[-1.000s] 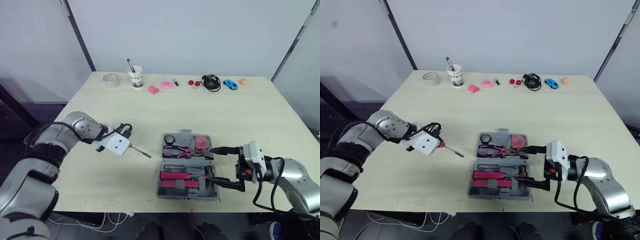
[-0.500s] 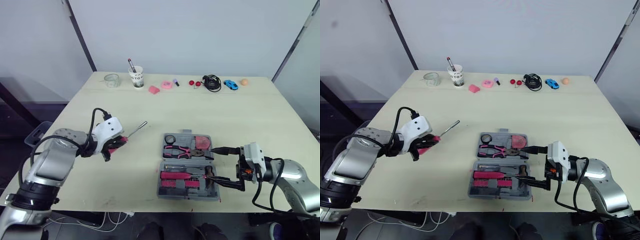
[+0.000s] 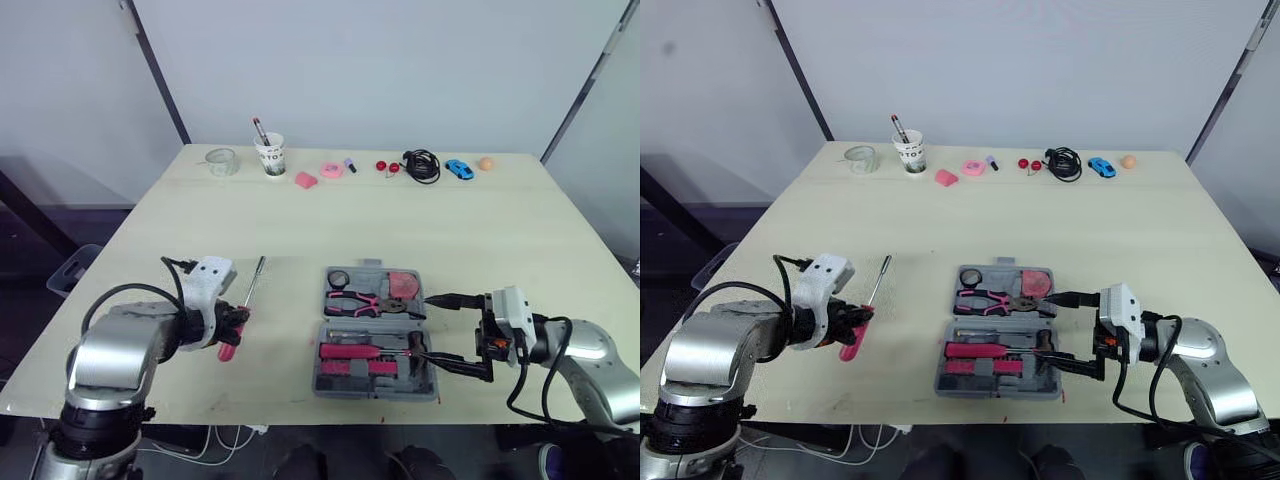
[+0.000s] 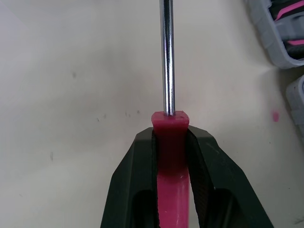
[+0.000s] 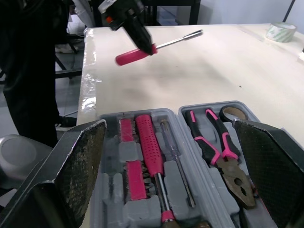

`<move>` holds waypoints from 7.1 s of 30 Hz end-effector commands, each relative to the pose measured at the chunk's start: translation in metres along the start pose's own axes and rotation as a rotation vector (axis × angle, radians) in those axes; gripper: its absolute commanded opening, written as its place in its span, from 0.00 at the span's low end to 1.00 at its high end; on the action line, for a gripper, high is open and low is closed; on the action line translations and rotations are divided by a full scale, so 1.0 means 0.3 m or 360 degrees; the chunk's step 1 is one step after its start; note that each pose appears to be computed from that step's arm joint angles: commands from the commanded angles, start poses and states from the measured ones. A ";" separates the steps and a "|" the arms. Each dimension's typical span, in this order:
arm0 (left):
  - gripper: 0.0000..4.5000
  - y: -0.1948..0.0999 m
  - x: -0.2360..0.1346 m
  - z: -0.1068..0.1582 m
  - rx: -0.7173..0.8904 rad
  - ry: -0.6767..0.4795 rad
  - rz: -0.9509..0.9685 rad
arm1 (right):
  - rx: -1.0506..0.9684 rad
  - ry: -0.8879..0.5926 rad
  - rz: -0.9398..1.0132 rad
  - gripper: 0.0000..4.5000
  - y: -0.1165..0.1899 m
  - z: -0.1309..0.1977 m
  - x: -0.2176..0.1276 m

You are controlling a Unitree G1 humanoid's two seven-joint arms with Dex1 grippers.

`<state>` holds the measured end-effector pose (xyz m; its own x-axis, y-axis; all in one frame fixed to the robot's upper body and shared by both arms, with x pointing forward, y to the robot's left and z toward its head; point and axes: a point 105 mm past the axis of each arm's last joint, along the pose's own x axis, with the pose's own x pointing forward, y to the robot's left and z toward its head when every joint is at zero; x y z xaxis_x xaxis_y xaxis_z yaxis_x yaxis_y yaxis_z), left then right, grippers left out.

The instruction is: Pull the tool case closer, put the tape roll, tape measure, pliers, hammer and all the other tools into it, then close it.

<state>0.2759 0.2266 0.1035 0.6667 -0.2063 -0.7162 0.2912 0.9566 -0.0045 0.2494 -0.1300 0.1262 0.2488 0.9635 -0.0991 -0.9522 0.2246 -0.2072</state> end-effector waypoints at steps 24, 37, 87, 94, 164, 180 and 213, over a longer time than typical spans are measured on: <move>0.97 -0.067 0.099 -0.030 -0.0109 -0.0117 0.0072 | -0.0085 -0.0032 -0.0034 1.00 -0.006 0.044 0.008; 0.97 -0.091 0.137 -0.059 -0.0044 -0.0480 0.0186 | -0.0074 -0.0033 -0.0024 1.00 -0.005 0.041 0.013; 0.13 -0.076 0.037 0.005 0.0797 -0.0599 -0.0242 | 0.0009 -0.0071 0.0004 1.00 0.012 0.015 -0.028; 0.13 -0.197 0.019 0.061 0.1176 -0.0512 -0.0760 | 0.0009 -0.0039 -0.0048 1.00 0.012 -0.003 -0.059; 0.13 -0.623 0.161 -0.066 0.1615 0.0083 -0.1419 | 0.0058 0.0157 -0.0114 1.00 0.075 -0.046 -0.171; 0.83 -0.621 0.171 -0.057 0.1636 0.0068 -0.1393 | 0.0059 0.0158 -0.0116 1.00 0.073 -0.039 -0.161; 0.01 -0.548 0.130 -0.013 0.1373 -0.0535 -0.1772 | 0.0047 0.0164 -0.0107 1.00 0.058 -0.052 -0.162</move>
<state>0.2558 0.0671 0.0702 -0.0575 -0.8961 -0.4402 0.9959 -0.0822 0.0373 0.2239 -0.1758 0.1079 0.3322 0.9222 -0.1981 -0.9385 0.3023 -0.1667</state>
